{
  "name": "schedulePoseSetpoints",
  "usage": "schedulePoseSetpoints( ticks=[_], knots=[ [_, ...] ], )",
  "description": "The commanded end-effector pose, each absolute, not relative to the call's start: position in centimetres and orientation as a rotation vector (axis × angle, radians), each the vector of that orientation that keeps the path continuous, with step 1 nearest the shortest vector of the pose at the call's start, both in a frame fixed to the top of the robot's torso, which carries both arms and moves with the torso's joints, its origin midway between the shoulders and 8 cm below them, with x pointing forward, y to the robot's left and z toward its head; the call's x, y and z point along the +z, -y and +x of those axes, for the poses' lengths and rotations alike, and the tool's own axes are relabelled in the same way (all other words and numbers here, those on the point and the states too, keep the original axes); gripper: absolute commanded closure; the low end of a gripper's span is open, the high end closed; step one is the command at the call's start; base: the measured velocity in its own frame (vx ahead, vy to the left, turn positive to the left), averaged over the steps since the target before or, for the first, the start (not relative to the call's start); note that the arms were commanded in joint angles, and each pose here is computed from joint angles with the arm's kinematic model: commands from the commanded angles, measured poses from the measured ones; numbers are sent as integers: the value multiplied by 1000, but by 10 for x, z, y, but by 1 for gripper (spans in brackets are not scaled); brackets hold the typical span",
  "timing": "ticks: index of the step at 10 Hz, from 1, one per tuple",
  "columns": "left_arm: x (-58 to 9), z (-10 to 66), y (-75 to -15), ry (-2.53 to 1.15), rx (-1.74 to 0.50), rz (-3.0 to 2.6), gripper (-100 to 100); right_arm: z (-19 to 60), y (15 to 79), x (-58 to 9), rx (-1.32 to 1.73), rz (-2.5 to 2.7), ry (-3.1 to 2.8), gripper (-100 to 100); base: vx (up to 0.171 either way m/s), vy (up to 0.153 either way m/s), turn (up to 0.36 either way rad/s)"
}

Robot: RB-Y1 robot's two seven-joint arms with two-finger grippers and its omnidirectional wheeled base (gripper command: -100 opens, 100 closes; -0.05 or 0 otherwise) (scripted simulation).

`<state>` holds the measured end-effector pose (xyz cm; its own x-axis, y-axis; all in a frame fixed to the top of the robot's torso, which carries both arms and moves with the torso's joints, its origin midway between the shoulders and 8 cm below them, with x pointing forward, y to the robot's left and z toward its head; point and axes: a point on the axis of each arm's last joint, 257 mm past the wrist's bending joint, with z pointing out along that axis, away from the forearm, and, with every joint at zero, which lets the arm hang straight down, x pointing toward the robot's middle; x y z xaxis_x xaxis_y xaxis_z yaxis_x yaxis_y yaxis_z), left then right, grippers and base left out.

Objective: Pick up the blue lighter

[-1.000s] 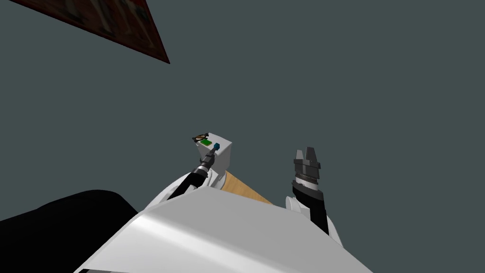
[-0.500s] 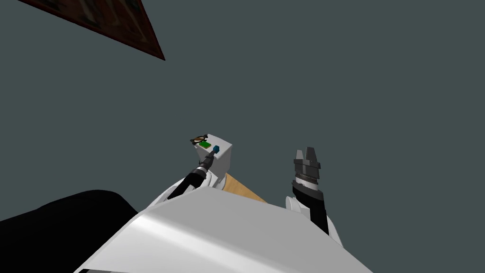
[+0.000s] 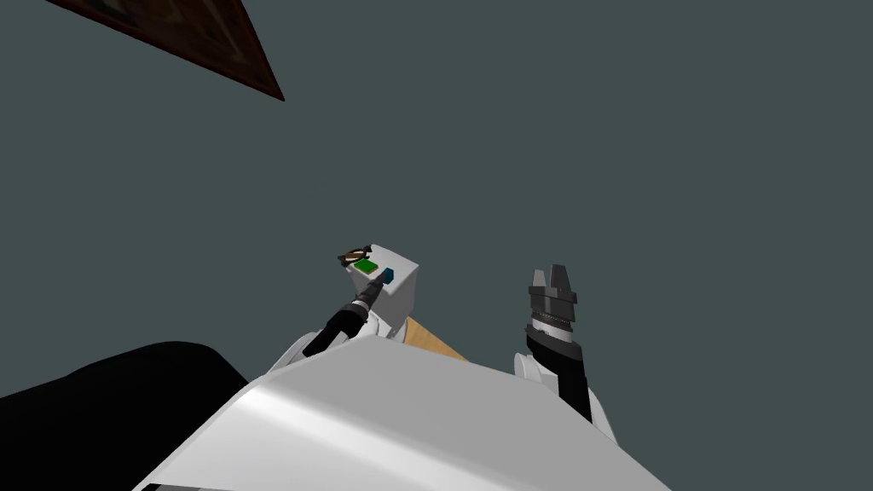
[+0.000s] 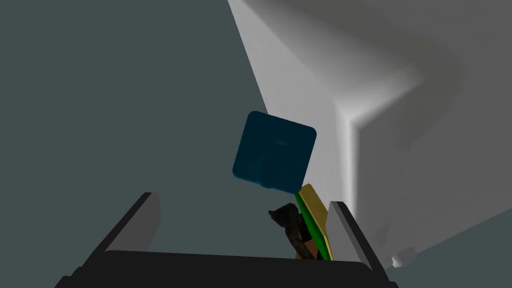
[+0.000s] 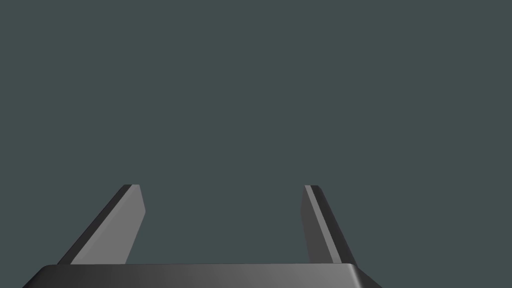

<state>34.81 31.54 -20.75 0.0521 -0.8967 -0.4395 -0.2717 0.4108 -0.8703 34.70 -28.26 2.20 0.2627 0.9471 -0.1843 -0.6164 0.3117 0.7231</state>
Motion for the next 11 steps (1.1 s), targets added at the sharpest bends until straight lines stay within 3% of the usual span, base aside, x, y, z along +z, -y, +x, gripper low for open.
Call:
schedulePoseSetpoints(
  ticks=[1, 2, 3, 7, 8, 11],
  knots=[
    [-207, 348, -315, -1484, -662, -1097, -100, 347, 283, 22, 1142, 584, -677, 0, 51, 22, -4],
    [-208, 348, -316, -1488, -656, -1097, 0, 347, 283, 22, 1142, 584, -677, 0, 9, 5, 0],
    [-208, 354, -323, -1470, -639, -1111, -100, 347, 283, 22, 1142, 584, -677, 0, -6, 14, -140],
    [-208, 362, -331, -1448, -621, -1129, -100, 347, 283, 22, 1142, 584, -677, 0, -19, 22, -119],
    [-208, 362, -331, -1449, -619, -1131, 100, 347, 283, 22, 1142, 584, -677, 0, 0, 0, 0],
    [-209, 362, -331, -1450, -618, -1132, 100, 347, 283, 22, 1142, 584, -677, 0, 0, 0, 0]
  ],
)
